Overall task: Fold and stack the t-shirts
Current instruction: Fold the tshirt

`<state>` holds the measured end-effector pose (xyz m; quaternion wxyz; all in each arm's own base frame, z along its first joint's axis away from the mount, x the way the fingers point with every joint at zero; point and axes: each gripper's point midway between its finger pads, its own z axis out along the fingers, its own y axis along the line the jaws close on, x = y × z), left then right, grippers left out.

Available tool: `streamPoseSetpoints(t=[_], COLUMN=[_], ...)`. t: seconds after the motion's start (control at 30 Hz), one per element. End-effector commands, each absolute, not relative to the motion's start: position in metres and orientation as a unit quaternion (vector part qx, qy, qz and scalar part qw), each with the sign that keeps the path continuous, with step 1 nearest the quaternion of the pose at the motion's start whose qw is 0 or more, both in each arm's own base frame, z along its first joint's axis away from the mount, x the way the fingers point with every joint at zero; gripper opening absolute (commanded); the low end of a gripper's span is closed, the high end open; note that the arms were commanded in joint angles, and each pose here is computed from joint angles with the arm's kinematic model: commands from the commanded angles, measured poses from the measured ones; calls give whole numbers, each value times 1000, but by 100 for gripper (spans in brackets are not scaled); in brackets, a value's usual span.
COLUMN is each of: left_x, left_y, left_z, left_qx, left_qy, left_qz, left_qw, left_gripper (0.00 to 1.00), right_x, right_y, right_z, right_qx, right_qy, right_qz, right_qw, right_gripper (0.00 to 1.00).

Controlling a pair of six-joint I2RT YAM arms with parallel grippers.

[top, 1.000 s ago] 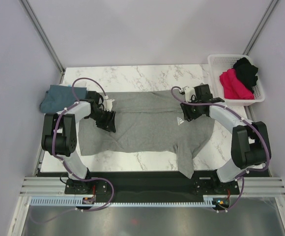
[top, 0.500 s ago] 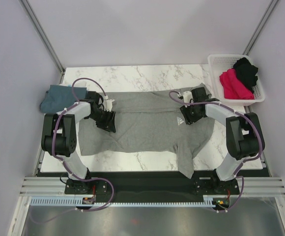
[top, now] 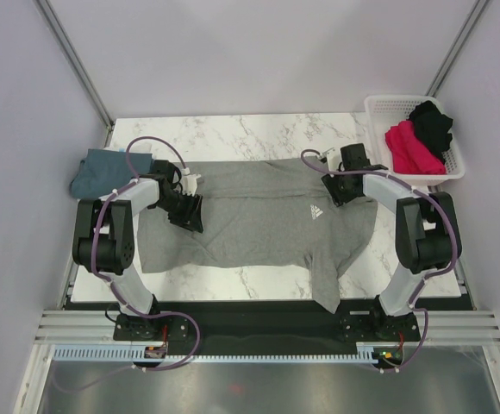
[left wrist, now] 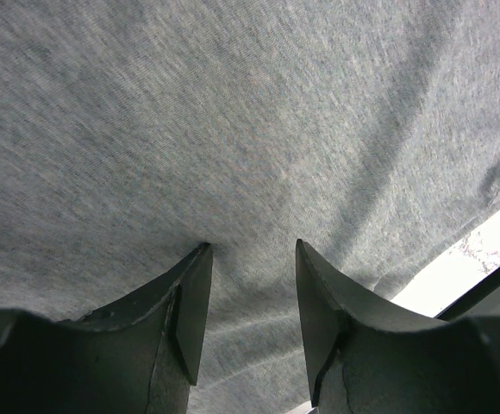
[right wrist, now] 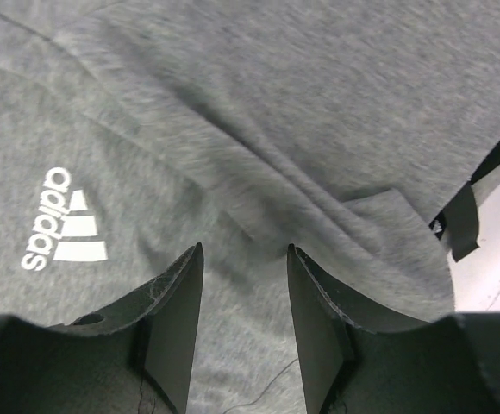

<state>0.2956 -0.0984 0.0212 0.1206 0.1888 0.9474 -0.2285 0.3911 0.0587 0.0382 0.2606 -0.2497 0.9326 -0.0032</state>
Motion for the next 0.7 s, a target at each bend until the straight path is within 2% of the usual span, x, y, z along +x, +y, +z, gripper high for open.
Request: streamPoseSetpoints(t=[0.0, 0.27, 0.4, 0.67], left_x=[300, 300, 300, 304], left_y=[-105, -105, -105, -106], left_z=[19, 18, 17, 19], left_qx=[185, 184, 184, 182], left_qy=[945, 946, 946, 945], left_qz=[-240, -239, -239, -240], left_qw=[122, 122, 121, 123], left_gripper=[51, 51, 51, 51], right_x=[412, 424, 419, 392], right_y=[50, 51, 71, 91], right_z=[46, 66, 85, 72], right_qx=[-245, -246, -252, -254], right_qy=[927, 919, 912, 920], right_qz=[-26, -30, 19, 84], right_qw=[282, 308, 322, 287], right_gripper=[52, 51, 51, 51])
